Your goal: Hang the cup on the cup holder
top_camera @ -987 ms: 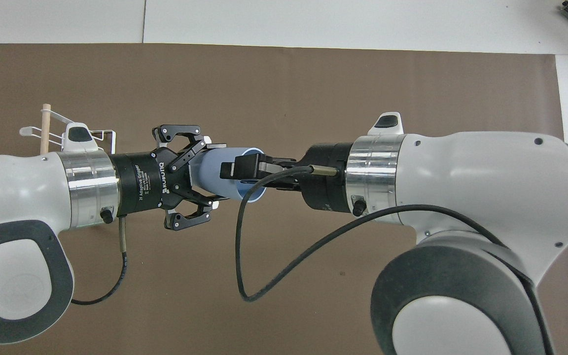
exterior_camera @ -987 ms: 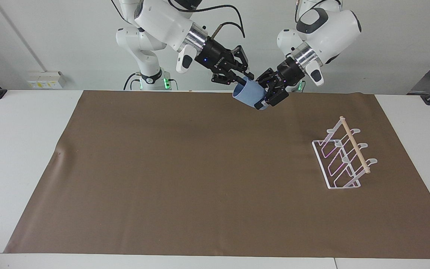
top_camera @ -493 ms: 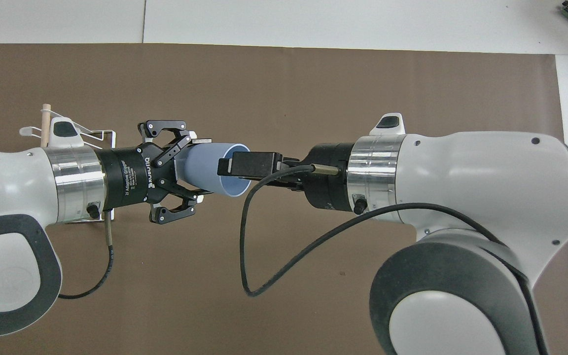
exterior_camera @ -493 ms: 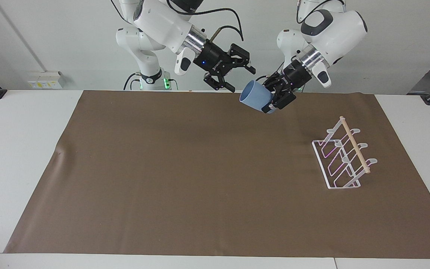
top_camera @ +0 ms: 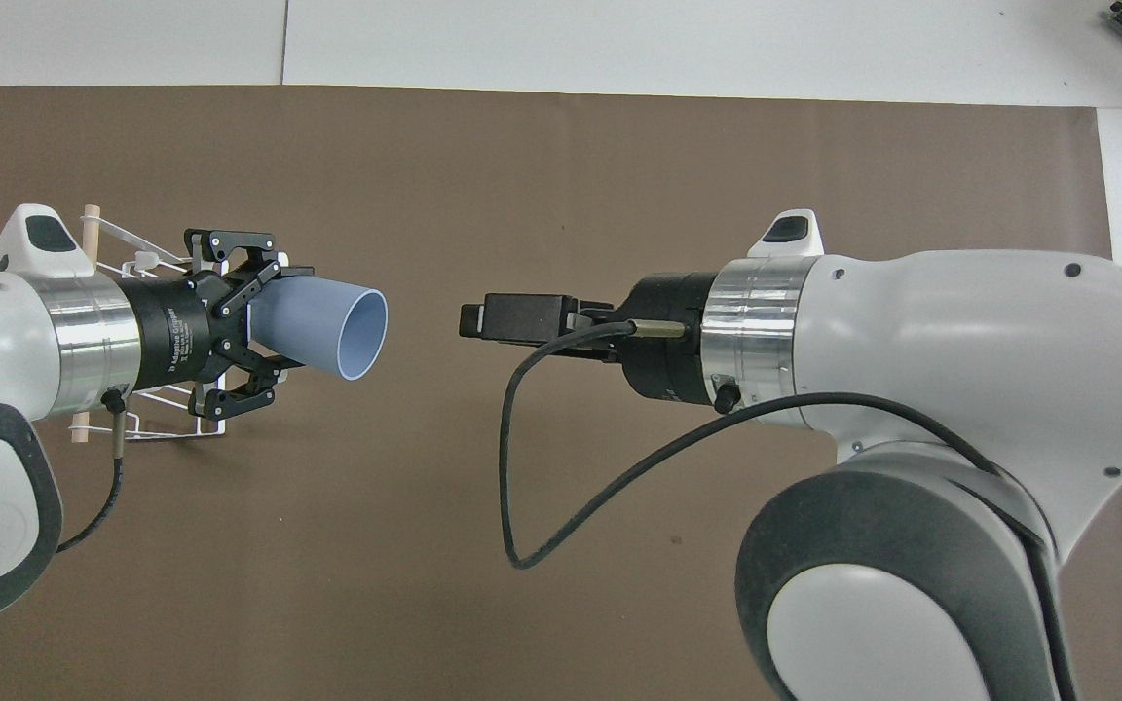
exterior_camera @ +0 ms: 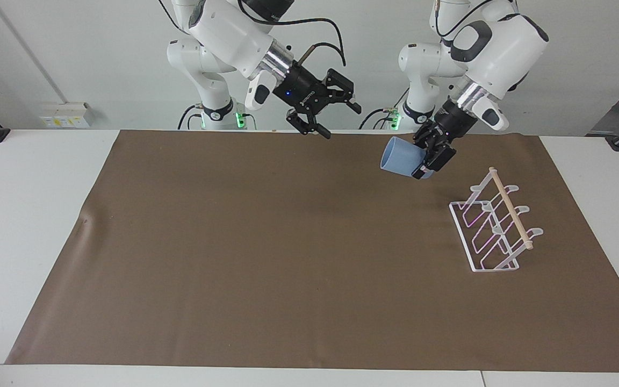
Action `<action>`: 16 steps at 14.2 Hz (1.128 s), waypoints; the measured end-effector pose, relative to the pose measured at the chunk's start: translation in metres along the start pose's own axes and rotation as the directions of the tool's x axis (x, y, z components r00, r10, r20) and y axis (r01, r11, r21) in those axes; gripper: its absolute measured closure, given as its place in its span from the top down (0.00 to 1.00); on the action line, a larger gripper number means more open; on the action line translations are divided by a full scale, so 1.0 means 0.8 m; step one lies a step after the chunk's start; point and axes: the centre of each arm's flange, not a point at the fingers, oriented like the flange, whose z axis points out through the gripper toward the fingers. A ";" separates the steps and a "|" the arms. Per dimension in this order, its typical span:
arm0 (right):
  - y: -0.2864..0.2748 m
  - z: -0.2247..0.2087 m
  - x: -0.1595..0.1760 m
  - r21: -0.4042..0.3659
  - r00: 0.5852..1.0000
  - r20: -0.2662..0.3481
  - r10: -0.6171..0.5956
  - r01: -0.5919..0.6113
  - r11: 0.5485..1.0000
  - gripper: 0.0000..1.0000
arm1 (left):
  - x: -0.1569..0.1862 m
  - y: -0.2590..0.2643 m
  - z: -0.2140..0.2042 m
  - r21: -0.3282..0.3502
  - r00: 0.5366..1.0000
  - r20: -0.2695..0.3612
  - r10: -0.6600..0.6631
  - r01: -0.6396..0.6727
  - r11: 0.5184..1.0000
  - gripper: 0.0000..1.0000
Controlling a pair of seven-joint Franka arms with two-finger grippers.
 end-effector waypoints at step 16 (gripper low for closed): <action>0.053 -0.079 0.053 -0.322 0.919 0.149 -0.364 0.393 0.861 1.00 | -0.012 0.058 -0.043 0.384 0.560 -0.488 0.669 -0.551 0.741 0.78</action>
